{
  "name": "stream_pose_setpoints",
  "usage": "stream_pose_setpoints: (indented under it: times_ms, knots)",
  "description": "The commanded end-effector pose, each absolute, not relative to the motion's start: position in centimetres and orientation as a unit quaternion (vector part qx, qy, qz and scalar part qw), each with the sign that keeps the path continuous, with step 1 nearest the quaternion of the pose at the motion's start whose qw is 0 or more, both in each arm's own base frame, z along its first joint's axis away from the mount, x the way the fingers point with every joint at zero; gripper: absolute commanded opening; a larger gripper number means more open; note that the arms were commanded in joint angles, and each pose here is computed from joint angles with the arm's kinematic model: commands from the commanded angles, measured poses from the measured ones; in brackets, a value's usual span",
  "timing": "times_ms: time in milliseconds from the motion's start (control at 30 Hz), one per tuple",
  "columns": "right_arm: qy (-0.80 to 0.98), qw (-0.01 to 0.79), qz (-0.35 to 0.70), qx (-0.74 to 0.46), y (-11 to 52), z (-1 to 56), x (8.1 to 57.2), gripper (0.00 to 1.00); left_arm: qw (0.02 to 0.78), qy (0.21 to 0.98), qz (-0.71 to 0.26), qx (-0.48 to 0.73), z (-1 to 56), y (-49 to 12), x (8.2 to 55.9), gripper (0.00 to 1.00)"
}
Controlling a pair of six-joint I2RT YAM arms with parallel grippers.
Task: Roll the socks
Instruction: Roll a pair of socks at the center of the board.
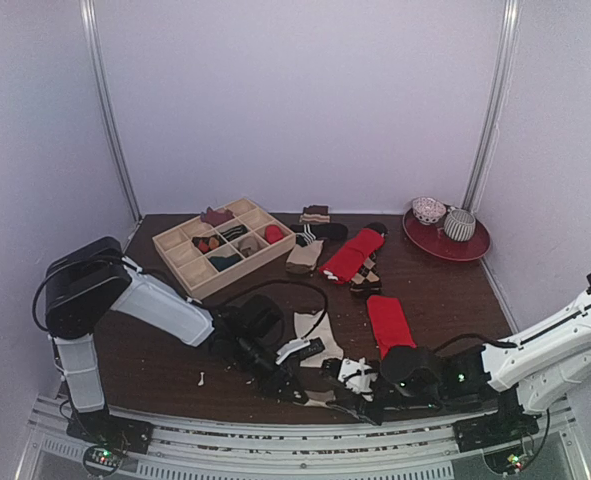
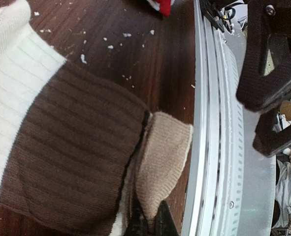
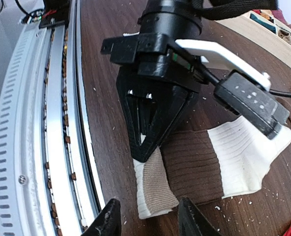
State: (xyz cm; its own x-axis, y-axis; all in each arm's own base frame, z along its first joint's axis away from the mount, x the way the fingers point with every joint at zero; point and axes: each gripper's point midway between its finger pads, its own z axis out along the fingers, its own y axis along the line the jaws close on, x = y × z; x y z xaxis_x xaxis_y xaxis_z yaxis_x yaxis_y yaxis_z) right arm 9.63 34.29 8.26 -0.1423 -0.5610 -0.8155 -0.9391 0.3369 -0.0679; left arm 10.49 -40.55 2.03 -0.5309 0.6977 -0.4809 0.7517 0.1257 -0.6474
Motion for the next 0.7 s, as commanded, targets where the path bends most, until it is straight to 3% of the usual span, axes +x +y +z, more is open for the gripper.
stream_pose_setpoints:
  times_ms: [0, 333, 533, 600, 667]
  knots:
    - [0.672, 0.396, 0.176, -0.600, 35.0, 7.0, 9.7, 0.41, -0.046, 0.790, -0.408, 0.456, -1.3, -38.0, 9.1, 0.00]
    - [0.662, 0.345, 0.202, -0.634, 35.8, 3.9, 7.8, 0.39, -0.045, 0.792, -0.402, 0.457, -1.8, -38.0, 9.3, 0.00]
    - [0.685, 0.359, 0.162, -0.613, 35.7, 2.3, 9.6, 0.37, -0.047, 0.786, -0.408, 0.462, -1.6, -38.1, 9.1, 0.00]
    - [0.696, 0.372, 0.144, -0.597, 35.5, 2.1, 10.5, 0.33, -0.047, 0.782, -0.412, 0.466, -1.4, -38.1, 9.0, 0.00]
    - [0.709, 0.372, 0.132, -0.584, 35.2, 1.5, 11.2, 0.22, -0.045, 0.776, -0.417, 0.471, -1.2, -38.1, 8.9, 0.00]
